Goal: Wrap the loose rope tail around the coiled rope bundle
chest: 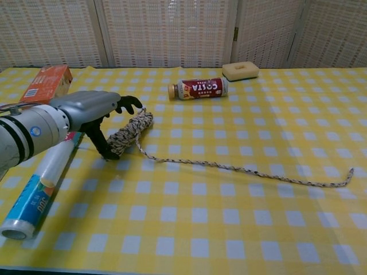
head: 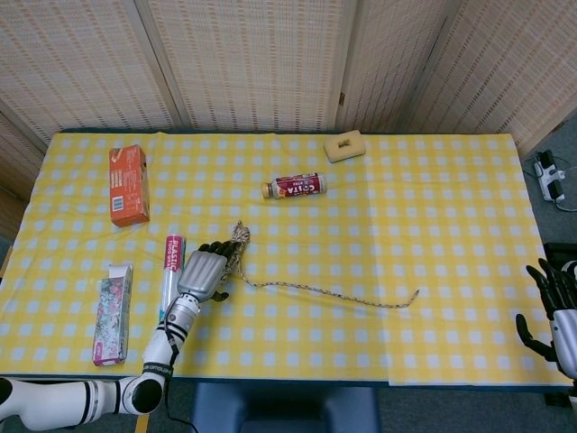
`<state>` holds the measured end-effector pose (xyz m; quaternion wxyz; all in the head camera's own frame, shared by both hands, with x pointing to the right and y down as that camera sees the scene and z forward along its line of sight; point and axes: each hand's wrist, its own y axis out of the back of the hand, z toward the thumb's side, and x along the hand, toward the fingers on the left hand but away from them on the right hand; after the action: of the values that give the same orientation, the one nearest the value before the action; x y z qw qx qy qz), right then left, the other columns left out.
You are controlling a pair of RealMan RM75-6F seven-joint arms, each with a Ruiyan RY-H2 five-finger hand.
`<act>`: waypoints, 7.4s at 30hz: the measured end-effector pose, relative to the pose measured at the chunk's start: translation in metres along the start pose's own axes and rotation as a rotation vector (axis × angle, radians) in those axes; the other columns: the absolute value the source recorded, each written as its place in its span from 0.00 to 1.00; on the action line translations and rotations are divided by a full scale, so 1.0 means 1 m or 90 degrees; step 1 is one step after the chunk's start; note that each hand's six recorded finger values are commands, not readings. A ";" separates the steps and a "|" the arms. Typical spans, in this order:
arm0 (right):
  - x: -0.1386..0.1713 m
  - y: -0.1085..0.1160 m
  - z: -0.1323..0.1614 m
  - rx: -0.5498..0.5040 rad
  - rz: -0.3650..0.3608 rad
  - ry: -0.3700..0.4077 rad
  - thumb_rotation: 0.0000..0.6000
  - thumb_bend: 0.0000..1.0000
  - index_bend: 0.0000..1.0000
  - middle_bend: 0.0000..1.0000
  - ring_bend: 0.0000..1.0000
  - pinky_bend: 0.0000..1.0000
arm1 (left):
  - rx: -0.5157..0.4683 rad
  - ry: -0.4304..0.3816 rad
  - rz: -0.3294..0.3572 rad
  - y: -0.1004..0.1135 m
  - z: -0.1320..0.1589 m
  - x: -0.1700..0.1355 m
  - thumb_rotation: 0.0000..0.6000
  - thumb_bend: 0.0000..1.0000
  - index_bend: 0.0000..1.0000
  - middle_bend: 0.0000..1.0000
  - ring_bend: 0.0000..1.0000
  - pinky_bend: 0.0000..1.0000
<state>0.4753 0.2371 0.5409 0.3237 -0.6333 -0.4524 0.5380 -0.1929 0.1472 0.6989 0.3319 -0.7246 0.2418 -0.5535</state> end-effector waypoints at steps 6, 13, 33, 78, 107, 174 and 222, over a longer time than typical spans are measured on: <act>0.001 0.000 -0.002 -0.001 0.000 -0.003 1.00 0.51 0.00 0.00 0.02 0.00 | -0.011 0.041 -0.016 -0.009 -0.008 0.012 1.00 0.17 0.19 0.20 0.24 0.28; 0.001 -0.001 -0.004 -0.001 0.001 -0.007 1.00 0.51 0.00 0.00 0.01 0.00 | -0.033 0.075 -0.034 -0.016 -0.017 0.024 1.00 0.17 0.22 0.22 0.28 0.33; 0.001 -0.001 -0.005 0.002 0.003 -0.014 1.00 0.51 0.00 0.00 0.01 0.00 | -0.084 0.101 -0.037 -0.023 -0.021 0.039 1.00 0.29 0.35 0.34 0.42 0.48; -0.024 -0.035 0.045 -0.010 0.078 0.056 1.00 0.51 0.30 0.07 0.05 0.00 | -0.205 -0.120 0.124 0.008 -0.014 -0.011 1.00 0.75 0.78 0.77 0.80 0.86; -0.091 -0.176 0.119 0.086 0.250 0.120 1.00 0.51 0.47 0.11 0.06 0.00 | -0.179 -0.154 0.104 0.008 0.010 -0.033 1.00 0.74 0.78 0.77 0.80 0.86; -0.091 -0.193 0.116 0.058 0.215 0.097 1.00 0.46 0.65 0.22 0.08 0.00 | -0.277 -0.174 0.105 0.031 0.012 -0.041 1.00 0.74 0.78 0.77 0.79 0.86; -0.150 -0.028 0.331 -0.296 0.064 0.314 1.00 0.46 0.65 0.22 0.09 0.00 | -0.225 -0.228 -0.023 0.025 0.117 -0.029 1.00 0.72 0.78 0.77 0.79 0.86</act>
<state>0.1445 0.0844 0.5542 0.2431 -0.8229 -0.4392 0.2663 -0.0878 0.1759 0.6419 0.2275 -0.8621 0.2592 -0.3712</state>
